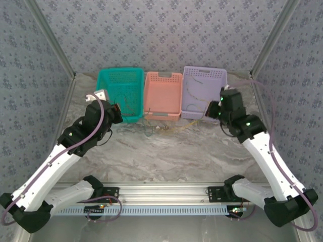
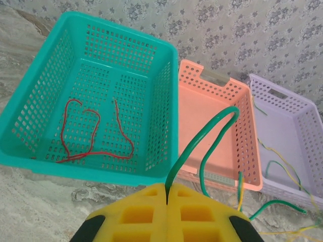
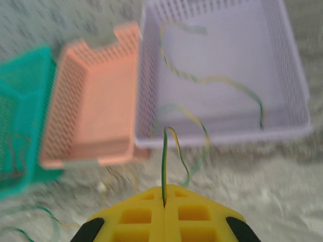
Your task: Untangle the cables
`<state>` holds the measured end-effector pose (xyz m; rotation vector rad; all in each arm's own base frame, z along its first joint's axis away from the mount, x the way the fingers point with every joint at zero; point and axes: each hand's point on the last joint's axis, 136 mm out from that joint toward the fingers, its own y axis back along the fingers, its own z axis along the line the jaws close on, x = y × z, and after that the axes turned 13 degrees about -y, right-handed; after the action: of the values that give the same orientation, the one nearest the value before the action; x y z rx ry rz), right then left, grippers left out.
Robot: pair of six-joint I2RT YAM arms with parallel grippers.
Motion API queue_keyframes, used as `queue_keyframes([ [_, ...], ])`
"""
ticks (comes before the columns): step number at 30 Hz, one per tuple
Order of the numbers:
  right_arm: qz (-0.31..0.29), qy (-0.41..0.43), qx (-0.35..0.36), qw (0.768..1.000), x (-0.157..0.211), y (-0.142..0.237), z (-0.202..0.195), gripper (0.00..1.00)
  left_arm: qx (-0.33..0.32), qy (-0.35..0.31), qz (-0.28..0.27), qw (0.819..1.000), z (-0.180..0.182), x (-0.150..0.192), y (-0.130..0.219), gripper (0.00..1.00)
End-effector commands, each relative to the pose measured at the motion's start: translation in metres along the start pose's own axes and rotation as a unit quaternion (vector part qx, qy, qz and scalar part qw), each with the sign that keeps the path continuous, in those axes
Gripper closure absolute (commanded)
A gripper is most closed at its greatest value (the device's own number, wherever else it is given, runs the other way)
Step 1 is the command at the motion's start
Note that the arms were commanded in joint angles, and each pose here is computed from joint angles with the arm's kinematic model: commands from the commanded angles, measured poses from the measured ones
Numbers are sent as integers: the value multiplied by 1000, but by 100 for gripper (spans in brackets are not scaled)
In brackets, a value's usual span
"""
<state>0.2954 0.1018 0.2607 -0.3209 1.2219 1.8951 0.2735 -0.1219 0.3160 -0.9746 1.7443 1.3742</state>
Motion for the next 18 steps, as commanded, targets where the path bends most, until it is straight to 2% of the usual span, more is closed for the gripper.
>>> queue_keyframes([
  [1,4,-35,0,999,29,-4,-16,100,6,11,-13,1000,1,-5,4,100],
  [8,32,-13,42,999,101,-20,-36,100,-1,10,-5,1000,1,2,-4,100],
  [12,45,2,98,994,136,-30,-53,100,-4,8,-3,1000,2,6,-7,100],
  [15,1,38,100,994,148,-7,-45,100,-7,5,-1,1000,3,7,-8,100],
  [18,-53,76,43,995,137,29,-9,100,-13,1,2,1000,5,11,-11,100],
])
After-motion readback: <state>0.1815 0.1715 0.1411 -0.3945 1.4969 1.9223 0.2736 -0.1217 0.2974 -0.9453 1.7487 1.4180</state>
